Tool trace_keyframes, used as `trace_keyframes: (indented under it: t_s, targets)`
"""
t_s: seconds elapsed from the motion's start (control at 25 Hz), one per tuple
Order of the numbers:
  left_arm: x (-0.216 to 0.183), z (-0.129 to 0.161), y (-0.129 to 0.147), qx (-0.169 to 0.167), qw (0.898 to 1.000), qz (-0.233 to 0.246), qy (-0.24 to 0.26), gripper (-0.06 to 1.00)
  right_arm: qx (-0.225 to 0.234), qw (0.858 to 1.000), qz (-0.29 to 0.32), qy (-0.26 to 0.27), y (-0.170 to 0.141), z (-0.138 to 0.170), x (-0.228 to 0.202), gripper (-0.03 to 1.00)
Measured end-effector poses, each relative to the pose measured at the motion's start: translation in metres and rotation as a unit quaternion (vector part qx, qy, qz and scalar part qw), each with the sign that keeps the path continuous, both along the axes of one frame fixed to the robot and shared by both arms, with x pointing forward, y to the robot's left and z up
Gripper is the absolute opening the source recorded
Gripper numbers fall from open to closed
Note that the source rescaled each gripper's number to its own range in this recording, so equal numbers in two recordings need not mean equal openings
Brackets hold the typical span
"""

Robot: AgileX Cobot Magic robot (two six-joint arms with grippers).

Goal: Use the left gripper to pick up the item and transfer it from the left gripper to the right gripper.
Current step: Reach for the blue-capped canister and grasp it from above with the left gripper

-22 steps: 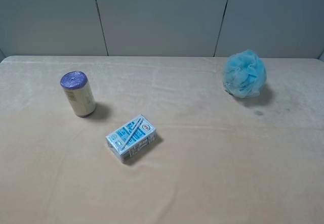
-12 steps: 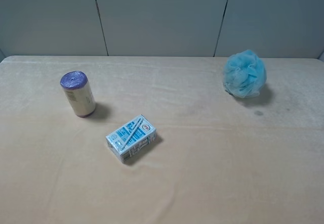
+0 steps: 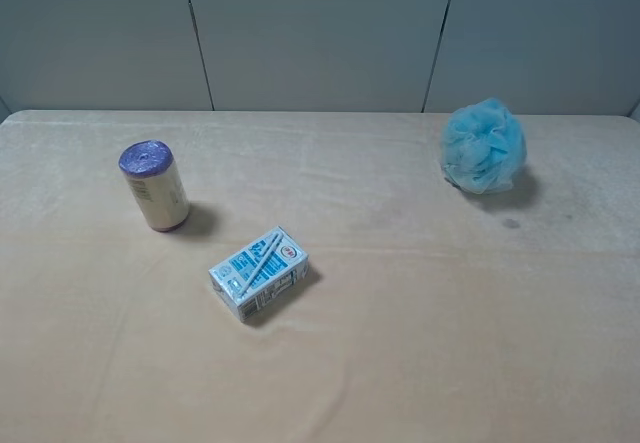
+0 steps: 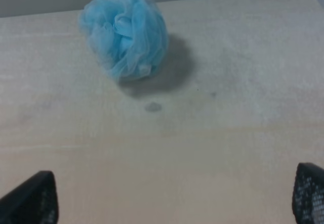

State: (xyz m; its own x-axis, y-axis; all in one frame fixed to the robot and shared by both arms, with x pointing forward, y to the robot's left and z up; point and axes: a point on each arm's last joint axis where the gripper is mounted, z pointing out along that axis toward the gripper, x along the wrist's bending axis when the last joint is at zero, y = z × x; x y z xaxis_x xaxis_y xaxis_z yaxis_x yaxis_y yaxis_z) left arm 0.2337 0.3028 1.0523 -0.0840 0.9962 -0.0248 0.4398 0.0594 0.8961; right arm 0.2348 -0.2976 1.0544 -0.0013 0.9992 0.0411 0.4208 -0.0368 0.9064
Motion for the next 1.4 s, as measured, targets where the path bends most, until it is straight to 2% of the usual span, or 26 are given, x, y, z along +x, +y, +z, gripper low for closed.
trace_keyframes:
  t_s: [0.56,0.76,0.96,1.04,1.2,1.24,1.4]
  targets:
    - [-0.001,0.002,-0.003,-0.022,1.000,-0.005,-0.001,0.98,0.000,1.000,0.000,-0.001,0.000,0.000,0.000,1.00]
    - [0.011,0.026,-0.002,-0.023,0.997,-0.006,0.073,0.98,0.000,1.000,0.000,0.000,0.000,-0.001,0.001,1.00]
    - [0.046,0.071,0.000,-0.021,0.993,-0.008,0.116,0.98,0.000,1.000,0.000,0.000,0.000,-0.001,0.001,1.00]
    - [0.053,0.080,0.000,-0.021,0.993,-0.008,0.119,0.98,0.000,1.000,0.000,0.000,0.000,-0.001,0.001,1.00]
    - [0.093,0.107,0.002,-0.017,0.989,-0.011,0.148,0.98,0.000,1.000,0.000,0.000,0.000,-0.001,0.001,1.00]
    - [0.116,0.113,0.003,-0.016,0.985,-0.013,0.169,0.98,0.000,1.000,0.000,0.000,0.000,-0.001,0.001,1.00]
    - [0.159,0.115,0.005,-0.019,0.977,-0.015,0.211,0.98,0.000,1.000,0.000,0.000,0.000,-0.001,0.001,1.00]
